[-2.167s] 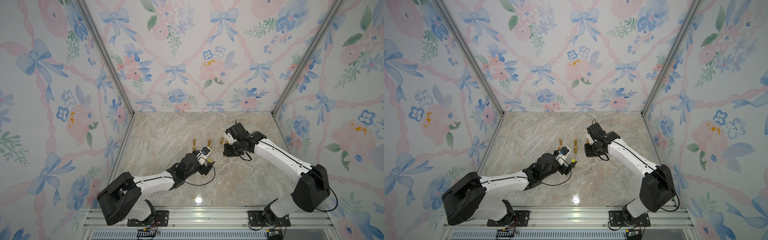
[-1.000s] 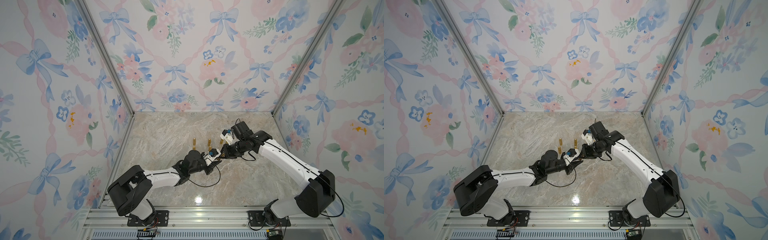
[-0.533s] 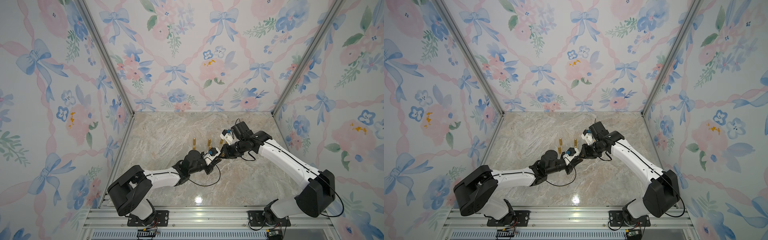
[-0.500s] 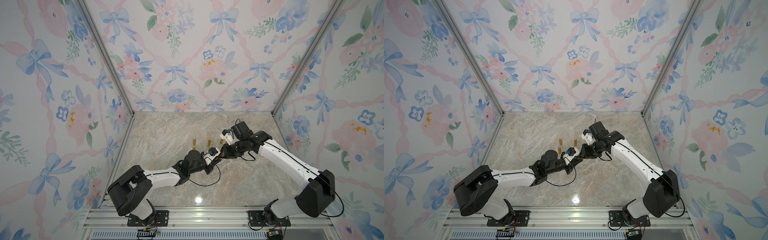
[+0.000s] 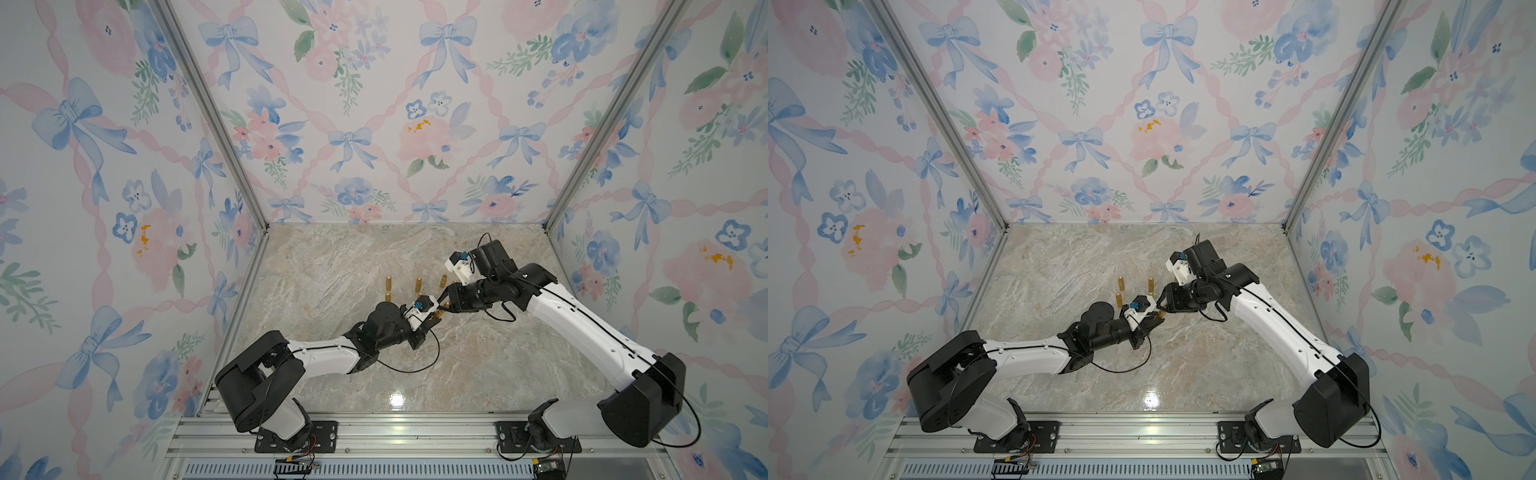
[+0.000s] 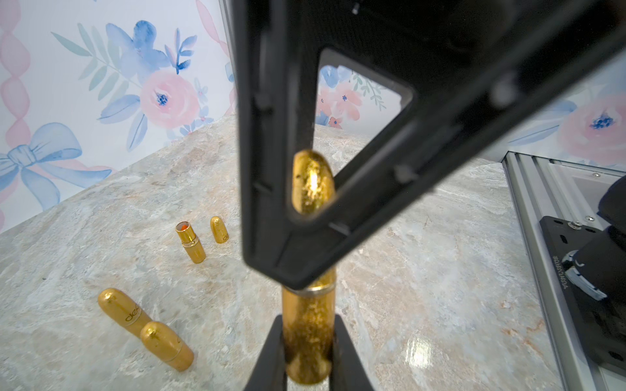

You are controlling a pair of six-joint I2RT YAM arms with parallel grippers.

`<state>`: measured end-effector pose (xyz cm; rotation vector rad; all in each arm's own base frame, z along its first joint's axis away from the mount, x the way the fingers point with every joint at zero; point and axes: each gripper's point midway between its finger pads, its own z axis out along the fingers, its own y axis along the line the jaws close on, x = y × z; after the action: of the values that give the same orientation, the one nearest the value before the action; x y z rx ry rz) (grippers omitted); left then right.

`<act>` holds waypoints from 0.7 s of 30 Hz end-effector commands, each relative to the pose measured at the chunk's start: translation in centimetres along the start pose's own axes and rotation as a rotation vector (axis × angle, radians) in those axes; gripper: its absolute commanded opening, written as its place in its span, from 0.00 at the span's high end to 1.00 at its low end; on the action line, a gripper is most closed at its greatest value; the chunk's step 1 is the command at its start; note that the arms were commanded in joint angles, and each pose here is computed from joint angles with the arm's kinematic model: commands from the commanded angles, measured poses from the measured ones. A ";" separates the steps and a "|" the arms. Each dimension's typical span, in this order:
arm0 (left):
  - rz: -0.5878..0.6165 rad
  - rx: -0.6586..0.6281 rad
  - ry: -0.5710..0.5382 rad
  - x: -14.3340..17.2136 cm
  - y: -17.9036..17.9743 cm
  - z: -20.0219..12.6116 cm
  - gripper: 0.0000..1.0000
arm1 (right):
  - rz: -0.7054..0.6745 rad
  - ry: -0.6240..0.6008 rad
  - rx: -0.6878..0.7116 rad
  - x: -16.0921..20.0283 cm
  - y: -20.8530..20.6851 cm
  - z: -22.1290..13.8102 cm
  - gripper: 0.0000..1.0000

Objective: Open the lipstick cap
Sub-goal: Pick up the lipstick at the center of the board, then open the cover of the lipstick.

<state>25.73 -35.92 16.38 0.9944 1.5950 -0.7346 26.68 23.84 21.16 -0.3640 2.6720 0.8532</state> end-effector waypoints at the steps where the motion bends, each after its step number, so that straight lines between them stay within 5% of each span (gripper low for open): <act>1: -0.008 0.008 -0.017 -0.3 -0.2 -0.1 1.00 | 0.016 0.002 0.014 0.0 -0.8 0.5 0.63; 12: -0.018 -0.007 -0.029 -0.9 0.0 -0.4 1.00 | 0.019 0.001 0.019 0.0 -1.6 1.1 0.78; 21: -0.048 -0.069 0.015 0.7 0.8 -1.0 1.00 | 0.029 -0.043 0.022 -0.9 -1.7 -0.5 0.80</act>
<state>25.90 -35.54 16.53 0.9556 1.6128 -0.7310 27.42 23.54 20.48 -0.3331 2.6642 0.8737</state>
